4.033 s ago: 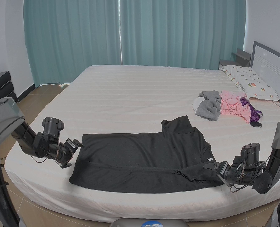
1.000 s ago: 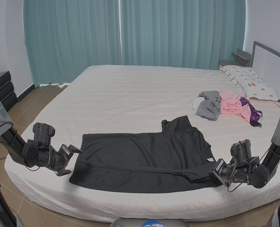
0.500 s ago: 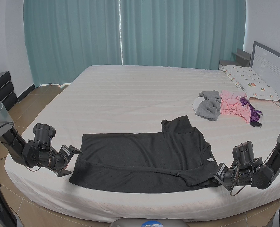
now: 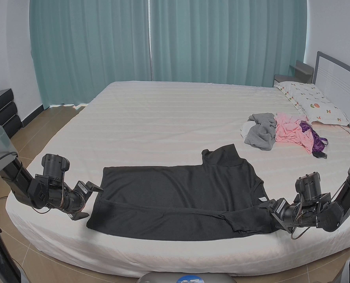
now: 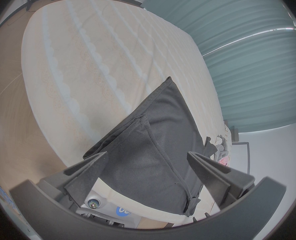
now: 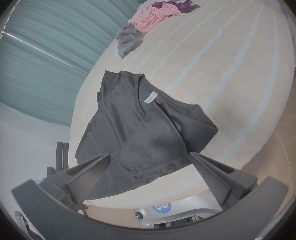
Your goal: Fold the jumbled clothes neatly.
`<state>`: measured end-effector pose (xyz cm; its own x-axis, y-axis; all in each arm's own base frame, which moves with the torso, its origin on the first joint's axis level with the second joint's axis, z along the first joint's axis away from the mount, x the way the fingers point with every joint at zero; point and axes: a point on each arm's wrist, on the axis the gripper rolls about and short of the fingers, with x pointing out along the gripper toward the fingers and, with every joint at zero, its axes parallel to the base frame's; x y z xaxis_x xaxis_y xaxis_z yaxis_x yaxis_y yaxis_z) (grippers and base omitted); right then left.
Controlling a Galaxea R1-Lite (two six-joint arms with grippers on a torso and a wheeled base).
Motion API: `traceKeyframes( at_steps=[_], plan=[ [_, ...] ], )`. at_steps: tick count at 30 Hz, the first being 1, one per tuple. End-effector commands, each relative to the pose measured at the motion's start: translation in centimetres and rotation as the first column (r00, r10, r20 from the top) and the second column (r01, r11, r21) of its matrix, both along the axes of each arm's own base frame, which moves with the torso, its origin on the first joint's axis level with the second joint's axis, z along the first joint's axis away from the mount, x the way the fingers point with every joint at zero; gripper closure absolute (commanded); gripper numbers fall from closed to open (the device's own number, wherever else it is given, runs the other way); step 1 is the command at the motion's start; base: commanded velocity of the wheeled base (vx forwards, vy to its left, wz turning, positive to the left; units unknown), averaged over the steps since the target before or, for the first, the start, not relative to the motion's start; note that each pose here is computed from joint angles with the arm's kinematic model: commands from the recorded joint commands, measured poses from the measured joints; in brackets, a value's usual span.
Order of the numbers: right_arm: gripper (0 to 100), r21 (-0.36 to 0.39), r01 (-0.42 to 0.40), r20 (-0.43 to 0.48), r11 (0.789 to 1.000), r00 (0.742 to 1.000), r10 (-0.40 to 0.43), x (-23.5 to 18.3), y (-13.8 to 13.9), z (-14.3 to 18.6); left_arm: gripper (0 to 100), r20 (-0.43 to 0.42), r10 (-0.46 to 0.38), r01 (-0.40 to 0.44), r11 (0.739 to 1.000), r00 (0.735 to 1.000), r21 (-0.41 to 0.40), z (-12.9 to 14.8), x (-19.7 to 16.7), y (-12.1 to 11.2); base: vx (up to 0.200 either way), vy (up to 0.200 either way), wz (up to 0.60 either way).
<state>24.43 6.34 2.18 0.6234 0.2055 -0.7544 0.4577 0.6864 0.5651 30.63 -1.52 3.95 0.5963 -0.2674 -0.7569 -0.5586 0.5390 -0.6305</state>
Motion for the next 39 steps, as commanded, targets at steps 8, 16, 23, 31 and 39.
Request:
traceKeyframes(
  at_steps=[8,16,23,31,39],
  plan=[
    [0,0.010,0.014,0.031,1.000,0.999,-0.014,0.3,-0.3,0.7,0,0.009,0.008,-0.008,1.000,1.000,-0.006,0.3,0.0,0.0,0.075,0.000,0.00],
    [0,0.008,0.014,0.023,1.000,1.000,-0.014,0.3,-0.3,0.5,0,0.006,0.007,-0.007,1.000,1.000,-0.008,0.3,-0.2,0.0,0.000,0.000,0.00],
    [0,0.009,0.014,0.026,1.000,1.000,-0.014,0.4,-0.3,0.5,0,0.015,0.000,0.000,1.000,1.000,-0.007,0.5,-0.1,0.0,0.000,0.000,0.00],
    [0,0.013,-0.001,0.023,1.000,1.000,0.001,0.2,-0.1,0.5,0,0.141,-0.041,0.036,0.999,0.989,0.035,2.1,3.4,0.5,0.000,0.000,0.00],
    [0,0.039,-0.027,0.019,0.999,0.999,0.027,0.0,0.0,0.6,0,0.190,-0.047,0.039,0.998,0.981,0.045,0.9,8.1,0.7,0.000,0.000,0.00]
  ],
)
